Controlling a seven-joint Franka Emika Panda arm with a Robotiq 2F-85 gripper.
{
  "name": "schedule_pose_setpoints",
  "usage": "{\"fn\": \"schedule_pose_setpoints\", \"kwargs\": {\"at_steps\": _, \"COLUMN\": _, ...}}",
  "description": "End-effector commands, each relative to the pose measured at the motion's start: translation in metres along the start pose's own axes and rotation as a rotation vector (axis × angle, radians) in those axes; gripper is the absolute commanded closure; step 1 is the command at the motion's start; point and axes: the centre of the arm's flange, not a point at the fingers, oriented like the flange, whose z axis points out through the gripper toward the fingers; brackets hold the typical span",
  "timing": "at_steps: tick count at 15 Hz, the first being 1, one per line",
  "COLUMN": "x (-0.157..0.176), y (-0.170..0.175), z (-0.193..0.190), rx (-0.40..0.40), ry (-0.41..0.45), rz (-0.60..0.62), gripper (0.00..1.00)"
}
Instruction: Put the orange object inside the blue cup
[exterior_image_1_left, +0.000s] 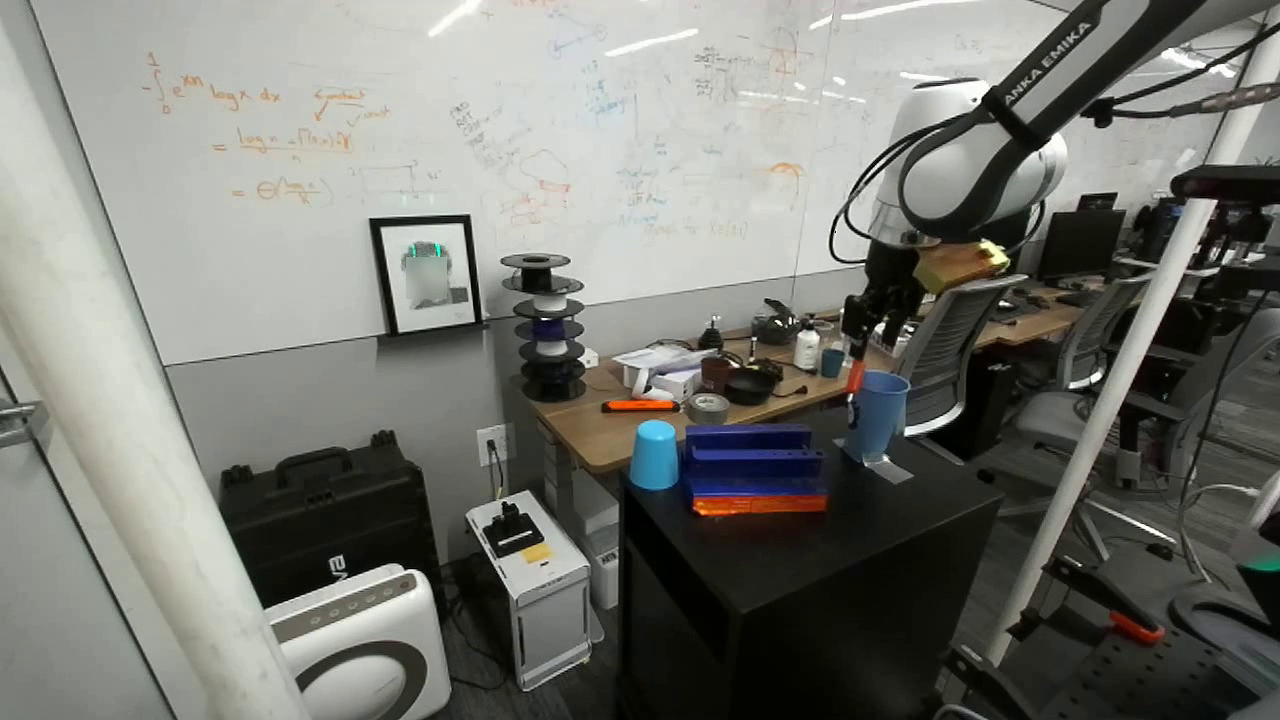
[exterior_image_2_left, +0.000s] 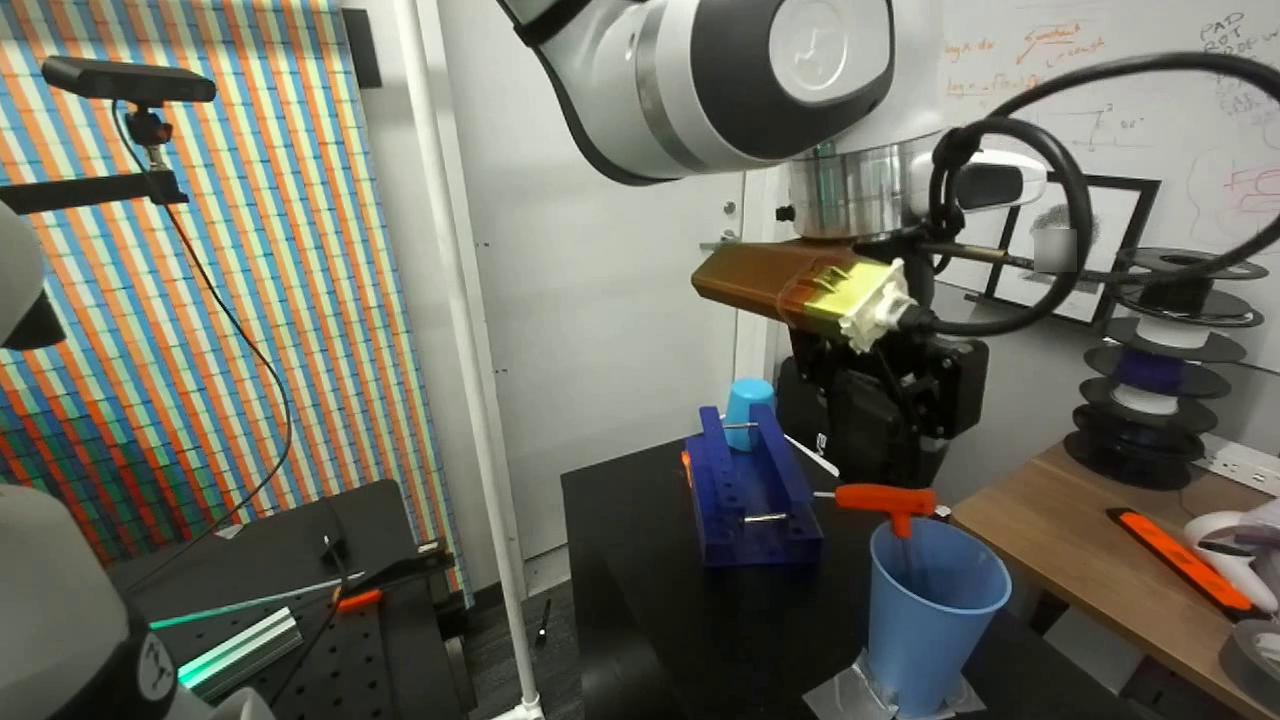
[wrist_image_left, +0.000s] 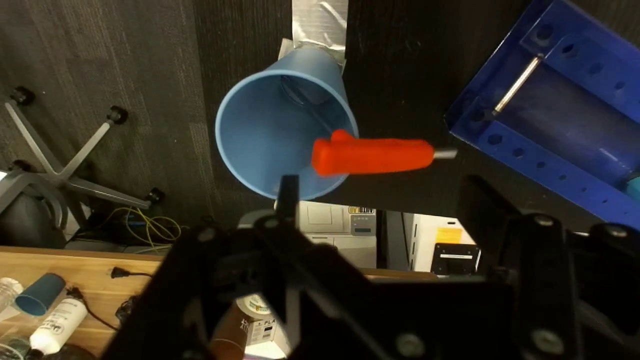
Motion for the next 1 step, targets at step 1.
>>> {"fn": "schedule_pose_setpoints", "kwargs": {"at_steps": 1, "x": -0.0005, "y": -0.0002, "z": 0.0007, "rx": 0.0, "ry": -0.002, "rz": 0.0, "gripper": 0.11}}
